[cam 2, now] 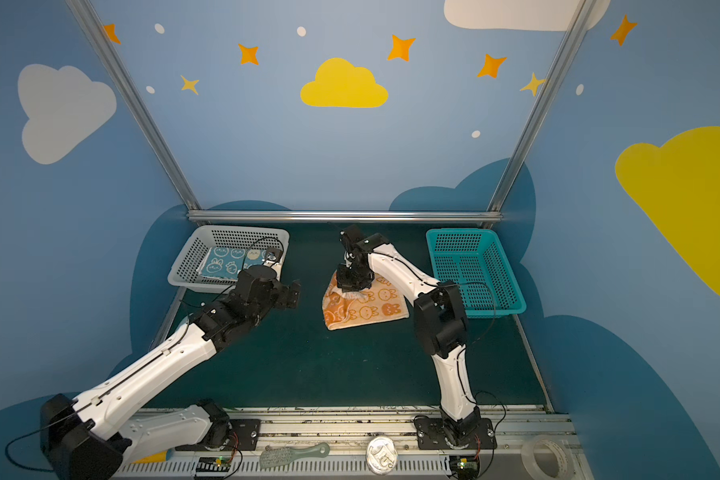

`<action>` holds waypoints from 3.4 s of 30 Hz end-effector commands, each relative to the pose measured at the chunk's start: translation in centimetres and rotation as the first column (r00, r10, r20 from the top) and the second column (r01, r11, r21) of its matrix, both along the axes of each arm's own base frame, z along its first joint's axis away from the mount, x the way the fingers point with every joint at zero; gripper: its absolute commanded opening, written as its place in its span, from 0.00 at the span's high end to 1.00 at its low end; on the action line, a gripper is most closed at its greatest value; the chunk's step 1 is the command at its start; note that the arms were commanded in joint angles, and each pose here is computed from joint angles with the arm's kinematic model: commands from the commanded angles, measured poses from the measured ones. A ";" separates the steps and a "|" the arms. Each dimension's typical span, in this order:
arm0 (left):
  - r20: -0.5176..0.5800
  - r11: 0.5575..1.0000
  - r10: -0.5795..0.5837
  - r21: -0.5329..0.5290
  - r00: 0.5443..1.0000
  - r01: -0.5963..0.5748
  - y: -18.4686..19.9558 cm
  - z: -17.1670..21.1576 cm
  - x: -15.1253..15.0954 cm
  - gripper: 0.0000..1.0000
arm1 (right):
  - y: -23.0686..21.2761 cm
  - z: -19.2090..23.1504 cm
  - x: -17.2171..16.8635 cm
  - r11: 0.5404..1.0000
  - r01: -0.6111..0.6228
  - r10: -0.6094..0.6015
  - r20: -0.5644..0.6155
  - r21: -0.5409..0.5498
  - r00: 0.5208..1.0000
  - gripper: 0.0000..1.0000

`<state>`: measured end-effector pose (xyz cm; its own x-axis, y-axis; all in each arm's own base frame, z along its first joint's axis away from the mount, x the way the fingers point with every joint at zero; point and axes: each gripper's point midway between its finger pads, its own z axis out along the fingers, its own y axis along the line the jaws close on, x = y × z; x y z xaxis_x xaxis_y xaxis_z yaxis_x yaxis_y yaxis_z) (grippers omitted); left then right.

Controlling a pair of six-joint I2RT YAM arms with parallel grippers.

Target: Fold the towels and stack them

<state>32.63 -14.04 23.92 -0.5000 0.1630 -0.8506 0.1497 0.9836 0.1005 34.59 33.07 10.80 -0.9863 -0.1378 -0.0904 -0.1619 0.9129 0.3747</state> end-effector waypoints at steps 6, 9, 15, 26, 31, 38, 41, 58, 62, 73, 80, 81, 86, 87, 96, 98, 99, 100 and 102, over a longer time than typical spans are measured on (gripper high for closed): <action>-0.083 0.994 -0.010 -0.113 0.996 0.001 -0.8 -2.4 -1.0 0.00 | -2.6 3.4 -2.9 0.999 -0.006 0.007 -0.019 0.050 1.000 0.39; -0.127 0.988 -0.066 -0.146 0.990 0.047 -2.2 -4.0 -1.2 0.00 | -5.7 3.7 -2.3 0.999 0.032 -0.032 0.000 0.036 1.000 0.27; -0.227 0.957 -0.128 -0.285 0.966 0.060 -5.5 -6.9 -0.9 0.00 | -11.0 0.5 -1.2 0.994 0.110 -0.110 -0.050 -0.004 0.993 0.18; -0.400 0.838 -0.338 -0.540 0.852 0.079 -19.1 -11.6 0.7 0.00 | -14.8 -3.9 -0.9 0.980 0.201 -0.199 -0.123 0.006 0.972 0.13; -0.505 0.855 -0.309 -0.519 0.806 0.002 -20.2 -16.1 1.6 0.00 | -16.2 -4.7 -0.6 0.971 0.238 -0.235 -0.141 0.009 0.962 0.13; -0.596 0.897 -0.245 -0.438 0.764 -0.054 -17.5 -19.6 2.2 0.00 | -16.6 -6.0 -0.2 0.971 0.240 -0.237 -0.167 -0.001 0.957 0.13; -0.629 0.914 -0.232 -0.402 0.742 -0.056 -16.4 -21.2 2.5 0.00 | -16.2 -6.9 -0.2 0.969 0.247 -0.242 -0.187 0.006 0.952 0.13; -0.639 0.968 -0.126 -0.247 0.759 -0.047 -11.0 -21.2 12.7 0.00 | -5.4 -8.8 -7.2 0.979 0.182 -0.150 -0.289 0.087 0.945 0.13; -0.613 0.971 -0.142 -0.239 0.777 -0.012 -11.4 -19.4 16.0 0.00 | -2.7 -6.8 -7.3 0.975 0.155 -0.106 -0.280 0.160 0.954 0.13; -0.414 0.943 -0.240 -0.315 0.878 0.109 -12.7 -8.3 15.7 0.00 | -11.4 2.3 -1.4 0.955 0.217 -0.206 -0.075 0.200 0.976 0.12; -0.499 0.903 -0.266 -0.428 0.824 0.033 -15.5 -13.2 9.4 0.00 | -14.8 0.4 4.4 0.932 0.296 -0.278 -0.112 0.208 0.954 0.12; -0.528 0.906 -0.262 -0.423 0.808 0.018 -15.6 -14.6 8.8 0.00 | -14.8 0.1 5.1 0.929 0.301 -0.282 -0.113 0.217 0.953 0.12; -0.588 0.928 -0.228 -0.372 0.776 -0.008 -15.1 -18.2 7.8 0.00 | -15.0 -2.4 7.2 0.934 0.307 -0.287 -0.126 0.185 0.950 0.12; -0.600 0.931 -0.223 -0.365 0.769 -0.015 -14.8 -18.6 8.0 0.00 | -15.1 -3.0 7.4 0.934 0.310 -0.290 -0.133 0.178 0.948 0.12; -0.664 0.967 -0.151 -0.253 0.732 -0.031 -11.5 -21.1 10.9 0.00 | -14.7 -6.2 7.8 0.932 0.315 -0.280 -0.195 0.180 0.940 0.12; -0.670 0.971 -0.142 -0.238 0.729 -0.030 -10.9 -21.4 11.6 0.00 | -14.5 -6.8 7.6 0.934 0.312 -0.274 -0.210 0.173 0.938 0.12; -0.672 0.973 -0.137 -0.231 0.728 -0.029 -10.6 -21.6 11.8 0.00 | -14.4 -7.1 7.3 0.936 0.309 -0.271 -0.215 0.169 0.938 0.12; -0.671 0.974 -0.135 -0.225 0.729 -0.027 -10.4 -21.8 12.1 0.00 | -14.3 -7.3 7.1 0.938 0.307 -0.270 -0.215 0.163 0.939 0.12; -0.678 0.976 -0.129 -0.217 0.723 -0.030 -10.1 -22.2 12.5 0.00 | -13.9 -7.7 6.4 0.941 0.304 -0.267 -0.223 0.151 0.937 0.12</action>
